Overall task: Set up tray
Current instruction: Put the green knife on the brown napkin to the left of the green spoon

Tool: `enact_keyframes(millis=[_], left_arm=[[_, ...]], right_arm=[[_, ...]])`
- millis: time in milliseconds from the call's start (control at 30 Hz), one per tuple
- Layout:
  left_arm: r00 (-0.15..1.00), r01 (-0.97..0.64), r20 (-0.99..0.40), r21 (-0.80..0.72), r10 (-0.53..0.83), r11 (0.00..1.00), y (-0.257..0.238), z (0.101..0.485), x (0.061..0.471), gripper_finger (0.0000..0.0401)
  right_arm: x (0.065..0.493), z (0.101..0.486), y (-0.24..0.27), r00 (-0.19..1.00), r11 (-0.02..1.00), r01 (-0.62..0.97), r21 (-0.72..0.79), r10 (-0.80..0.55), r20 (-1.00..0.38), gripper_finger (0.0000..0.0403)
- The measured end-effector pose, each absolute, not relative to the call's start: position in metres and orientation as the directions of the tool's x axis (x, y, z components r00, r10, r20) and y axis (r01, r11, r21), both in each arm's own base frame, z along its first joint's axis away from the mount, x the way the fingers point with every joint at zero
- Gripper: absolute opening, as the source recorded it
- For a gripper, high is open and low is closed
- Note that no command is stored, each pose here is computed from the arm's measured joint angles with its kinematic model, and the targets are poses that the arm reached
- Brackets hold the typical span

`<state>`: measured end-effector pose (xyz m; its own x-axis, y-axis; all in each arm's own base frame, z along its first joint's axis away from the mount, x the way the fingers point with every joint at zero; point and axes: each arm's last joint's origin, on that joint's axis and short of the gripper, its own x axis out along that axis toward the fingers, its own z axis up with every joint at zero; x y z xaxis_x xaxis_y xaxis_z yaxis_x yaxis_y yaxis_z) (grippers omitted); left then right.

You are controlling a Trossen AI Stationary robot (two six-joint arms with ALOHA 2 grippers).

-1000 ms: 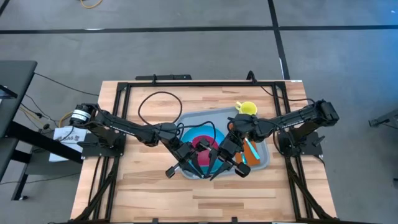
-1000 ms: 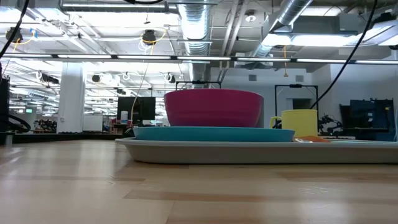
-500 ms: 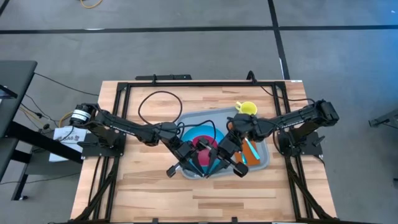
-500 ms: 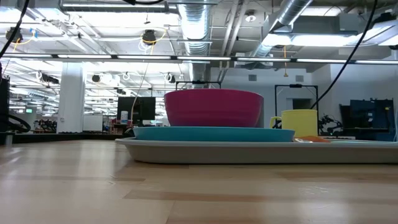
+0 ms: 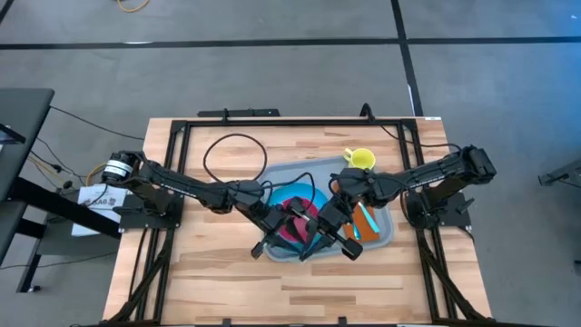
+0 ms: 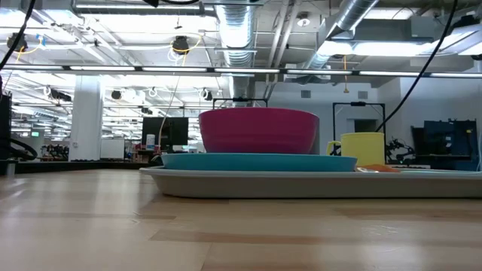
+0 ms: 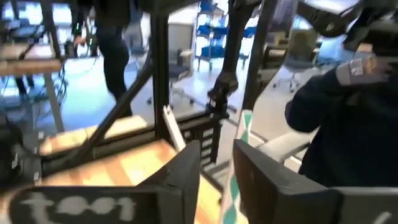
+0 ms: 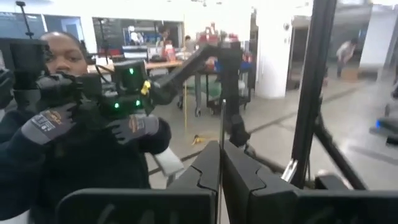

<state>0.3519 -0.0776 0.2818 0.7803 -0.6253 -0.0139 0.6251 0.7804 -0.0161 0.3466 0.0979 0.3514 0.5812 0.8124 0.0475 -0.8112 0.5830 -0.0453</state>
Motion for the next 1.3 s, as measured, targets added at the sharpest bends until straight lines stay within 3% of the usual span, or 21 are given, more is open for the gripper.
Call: enact_keyframes(millis=[267, 433, 633, 900, 1300], left_arm=[[0.820, 0.557, -0.113, -0.073, -0.562, 0.827, -0.083, 0.272, 0.351, 0.0124], [0.857, 0.458, -0.144, -0.226, -0.495, 0.859, -0.080, 0.274, 0.348, 0.0123], [0.886, 0.374, -0.190, -0.249, -0.424, 0.893, -0.074, 0.290, 0.332, 0.0119], [0.943, 0.250, -0.166, -0.217, -0.288, 0.944, -0.076, 0.309, 0.317, 0.0119], [0.948, 0.227, -0.163, -0.249, -0.272, 0.941, -0.087, 0.309, 0.314, 0.0119]], right_arm=[[0.334, 0.344, 0.103, 0.575, 0.583, -0.804, 0.115, 0.812, -0.102, 0.0000], [0.302, 0.360, 0.093, 0.702, 0.738, -0.654, 0.167, 0.674, -0.230, 0.0000], [0.252, 0.366, 0.076, 0.822, 0.894, -0.418, 0.161, 0.447, -0.353, 0.0000], [0.206, 0.316, 0.044, 0.910, 0.960, -0.225, 0.166, 0.268, -0.317, 0.0000], [0.165, 0.218, -0.019, 0.949, 0.917, 0.013, 0.400, 0.115, -0.295, 0.0000]])
